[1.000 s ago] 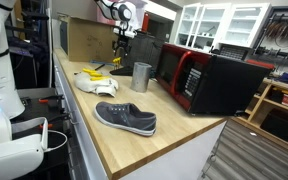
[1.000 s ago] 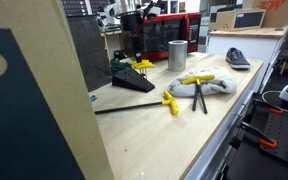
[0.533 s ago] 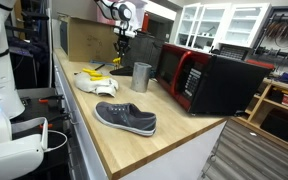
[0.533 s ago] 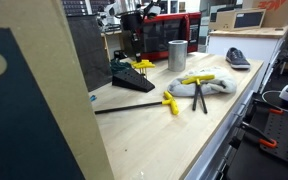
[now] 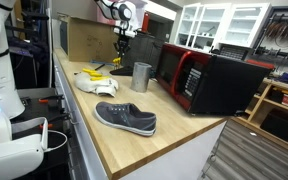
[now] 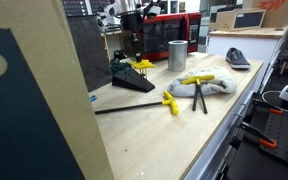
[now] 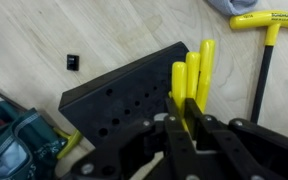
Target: Remove one wrench from the black stand and put it on the towel.
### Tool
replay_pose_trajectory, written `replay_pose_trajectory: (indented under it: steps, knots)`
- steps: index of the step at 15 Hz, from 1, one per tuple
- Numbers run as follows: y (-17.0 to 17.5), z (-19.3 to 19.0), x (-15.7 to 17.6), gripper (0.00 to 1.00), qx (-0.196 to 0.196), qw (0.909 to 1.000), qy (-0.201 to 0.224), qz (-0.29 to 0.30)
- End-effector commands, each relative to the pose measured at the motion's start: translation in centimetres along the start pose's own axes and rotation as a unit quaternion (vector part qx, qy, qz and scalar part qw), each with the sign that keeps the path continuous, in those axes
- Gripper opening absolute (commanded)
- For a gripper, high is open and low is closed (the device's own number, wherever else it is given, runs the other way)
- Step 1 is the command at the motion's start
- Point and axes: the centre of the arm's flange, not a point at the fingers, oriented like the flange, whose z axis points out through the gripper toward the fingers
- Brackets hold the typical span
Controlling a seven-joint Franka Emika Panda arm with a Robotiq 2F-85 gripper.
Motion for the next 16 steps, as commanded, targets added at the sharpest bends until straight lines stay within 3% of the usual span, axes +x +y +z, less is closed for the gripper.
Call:
replay_pose_trajectory:
  steps: [1, 12, 16]
  knots:
    - [-0.3, -2.0, -1.2, 0.04, -0.012, 0.9999, 0.004, -0.009]
    - [-0.3, -6.6, -3.6, 0.04, -0.029, 0.9992, 0.026, 0.006]
    - [0.2, -7.9, -5.3, 0.04, -0.026, 0.9995, 0.012, 0.011]
